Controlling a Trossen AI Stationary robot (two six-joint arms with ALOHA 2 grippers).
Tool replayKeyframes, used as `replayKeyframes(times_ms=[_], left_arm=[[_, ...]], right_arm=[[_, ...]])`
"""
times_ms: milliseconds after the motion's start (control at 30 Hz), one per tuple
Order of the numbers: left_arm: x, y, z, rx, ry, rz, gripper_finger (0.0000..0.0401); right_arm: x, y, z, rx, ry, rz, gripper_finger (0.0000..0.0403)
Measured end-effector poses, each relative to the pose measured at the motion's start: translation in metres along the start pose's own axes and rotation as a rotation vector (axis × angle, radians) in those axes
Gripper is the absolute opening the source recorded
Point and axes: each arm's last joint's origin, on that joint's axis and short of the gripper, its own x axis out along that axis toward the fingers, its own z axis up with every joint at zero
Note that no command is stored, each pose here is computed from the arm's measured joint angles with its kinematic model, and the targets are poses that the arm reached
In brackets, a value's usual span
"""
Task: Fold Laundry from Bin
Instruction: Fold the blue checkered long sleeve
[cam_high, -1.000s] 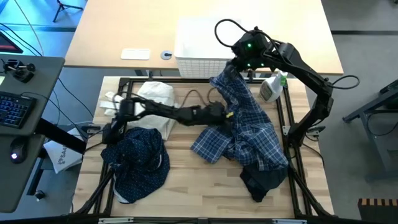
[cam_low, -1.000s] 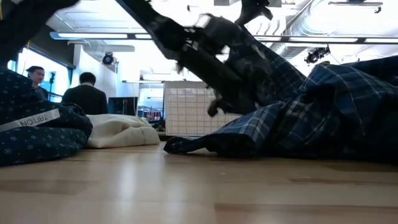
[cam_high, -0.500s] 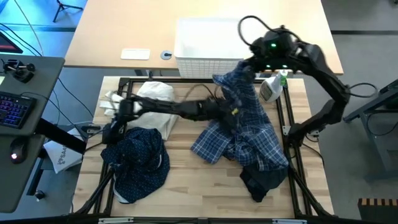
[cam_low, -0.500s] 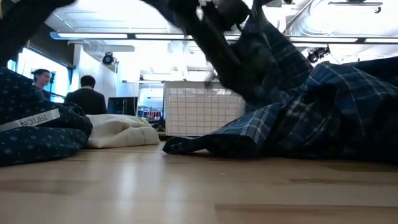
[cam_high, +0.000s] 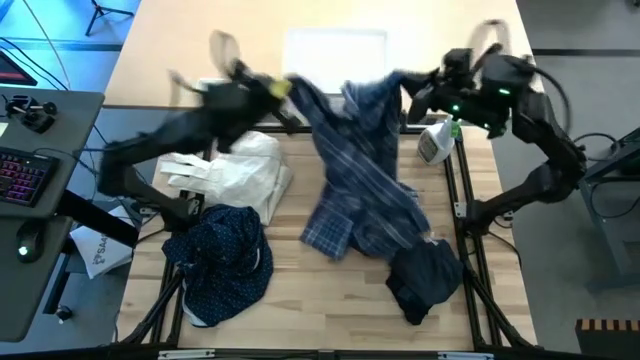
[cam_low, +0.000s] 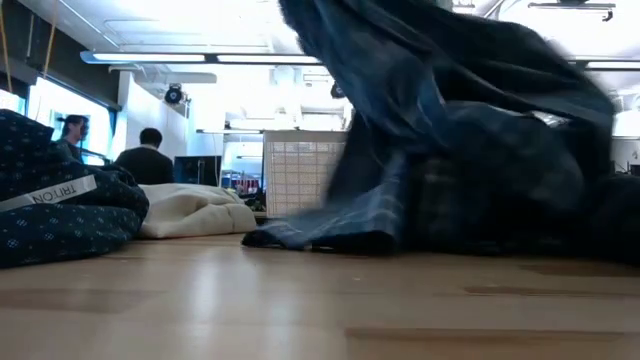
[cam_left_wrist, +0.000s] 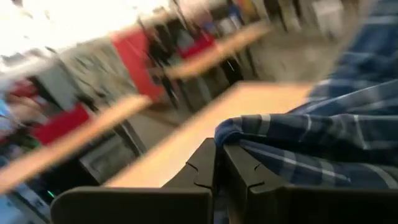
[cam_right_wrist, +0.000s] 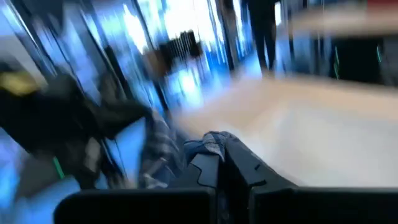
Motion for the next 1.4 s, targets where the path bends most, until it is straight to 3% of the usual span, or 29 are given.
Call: replayKeyframes(times_ms=[133,267,367,500,533,600,667,733,800,900,1000,1067,1200,1400], left_arm=[[-0.033,0.053,0.026,-0.049,-0.190,0.116,0.0000],[-0.061,0.086,0.042,-0.089,-0.432,0.080,0.0000],[-0.082,0.102,0.050,-0.134,-0.640,-0.071,0.0000],[-0.110,0.116,0.057,-0.207,-0.937,-0.410,0.0000],[-0.115,0.118,0.058,-0.236,-0.986,-0.475,0.0000],[-0.120,0.121,0.063,-0.297,-1.049,-0.570,0.0000],[-0.124,0.125,0.068,-0.342,-1.083,-0.618,0.0000],[-0.127,0.130,0.074,-0.361,-1.108,-0.619,0.0000],[-0.126,0.132,0.077,-0.345,-1.101,-0.593,0.0000],[-0.111,0.124,0.075,-0.277,-0.970,-0.476,0.0000],[-0.083,0.111,0.064,-0.192,-0.730,-0.344,0.0000],[-0.057,0.100,0.051,-0.144,-0.552,-0.308,0.0000],[0.003,0.077,0.012,-0.101,-0.188,-0.358,0.0000],[0.081,0.037,-0.075,-0.108,0.236,-0.435,0.0000]], right_arm=[[-0.010,0.038,0.017,0.057,-0.271,0.075,0.0000],[-0.020,0.075,0.021,0.026,-0.424,0.302,0.0000],[-0.036,0.096,0.021,-0.104,-0.513,0.668,0.0000],[-0.060,0.114,0.023,-0.219,-0.730,1.182,0.0000],[-0.063,0.117,0.023,-0.239,-0.797,1.259,0.0000],[-0.066,0.122,0.023,-0.252,-0.904,1.304,0.0000],[-0.066,0.122,0.026,-0.229,-0.965,1.231,0.0000],[-0.064,0.117,0.032,-0.163,-0.979,1.060,0.0000],[-0.059,0.106,0.039,-0.060,-0.934,0.806,0.0000],[-0.044,0.089,0.042,0.061,-0.765,0.324,0.0000],[-0.026,0.074,0.032,-0.001,-0.543,-0.146,0.0000],[-0.013,0.067,0.021,-0.099,-0.410,-0.346,0.0000],[0.007,0.053,-0.008,-0.202,-0.216,-0.453,0.0000],[0.033,0.024,-0.063,-0.099,0.176,-0.409,0.0000]])
